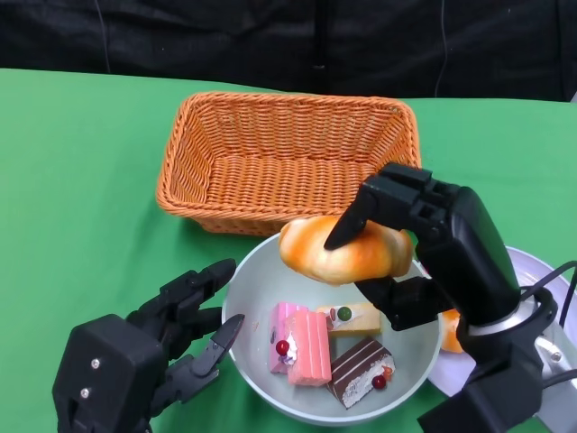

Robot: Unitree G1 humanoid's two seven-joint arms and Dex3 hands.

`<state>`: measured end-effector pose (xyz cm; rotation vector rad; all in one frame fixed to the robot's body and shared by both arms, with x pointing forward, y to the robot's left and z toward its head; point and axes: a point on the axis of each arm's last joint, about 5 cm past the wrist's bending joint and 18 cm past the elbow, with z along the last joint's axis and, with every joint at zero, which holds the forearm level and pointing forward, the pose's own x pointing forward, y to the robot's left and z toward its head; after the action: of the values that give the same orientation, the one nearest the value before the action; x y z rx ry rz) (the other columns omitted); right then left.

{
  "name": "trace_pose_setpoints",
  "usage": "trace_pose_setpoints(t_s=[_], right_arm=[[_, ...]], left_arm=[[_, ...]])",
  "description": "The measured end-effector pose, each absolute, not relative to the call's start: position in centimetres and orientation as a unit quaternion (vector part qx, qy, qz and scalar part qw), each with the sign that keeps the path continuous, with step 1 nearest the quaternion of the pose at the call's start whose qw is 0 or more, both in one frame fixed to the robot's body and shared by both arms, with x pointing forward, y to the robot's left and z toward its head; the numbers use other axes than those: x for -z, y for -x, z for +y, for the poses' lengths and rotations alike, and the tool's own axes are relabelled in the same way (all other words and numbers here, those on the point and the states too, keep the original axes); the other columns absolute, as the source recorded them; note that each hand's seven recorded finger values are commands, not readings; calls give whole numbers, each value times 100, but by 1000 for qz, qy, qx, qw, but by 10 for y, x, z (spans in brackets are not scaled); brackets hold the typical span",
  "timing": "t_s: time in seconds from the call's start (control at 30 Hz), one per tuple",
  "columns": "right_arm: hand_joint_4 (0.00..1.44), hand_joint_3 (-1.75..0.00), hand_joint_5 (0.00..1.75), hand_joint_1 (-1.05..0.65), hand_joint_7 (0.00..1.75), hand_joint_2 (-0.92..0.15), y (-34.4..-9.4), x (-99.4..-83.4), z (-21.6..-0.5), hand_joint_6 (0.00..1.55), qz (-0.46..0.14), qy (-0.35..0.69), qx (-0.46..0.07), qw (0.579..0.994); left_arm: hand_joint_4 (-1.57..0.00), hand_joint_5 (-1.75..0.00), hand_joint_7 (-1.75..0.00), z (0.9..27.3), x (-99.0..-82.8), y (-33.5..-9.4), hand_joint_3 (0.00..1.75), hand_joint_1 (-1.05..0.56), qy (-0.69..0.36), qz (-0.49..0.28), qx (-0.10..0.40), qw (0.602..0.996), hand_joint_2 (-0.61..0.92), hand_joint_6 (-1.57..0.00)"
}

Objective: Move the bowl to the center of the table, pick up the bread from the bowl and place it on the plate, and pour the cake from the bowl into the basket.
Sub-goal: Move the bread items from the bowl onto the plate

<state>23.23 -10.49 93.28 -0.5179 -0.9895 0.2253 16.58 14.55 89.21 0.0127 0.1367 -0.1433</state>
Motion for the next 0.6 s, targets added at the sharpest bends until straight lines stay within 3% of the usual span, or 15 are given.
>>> trace_pose_setpoints(t_s=[0.27,0.37,0.6], right_arm=[[104,-165,175,-15,168,-15,-232,-941,-114,84,-486,245,-115,831],[105,-173,175,-15,161,-12,-231,-942,-120,89,-481,246,-113,834],[102,-175,175,-10,154,-8,-231,-946,-155,90,-470,290,-83,829]], left_arm=[[-20,-80,0,146,-893,-165,46,-53,-12,67,73,995,92,-48],[-19,-79,0,146,-893,-165,48,-51,-11,67,72,995,92,-48],[-22,-80,-1,148,-894,-164,46,-56,-15,66,74,995,92,-48]])
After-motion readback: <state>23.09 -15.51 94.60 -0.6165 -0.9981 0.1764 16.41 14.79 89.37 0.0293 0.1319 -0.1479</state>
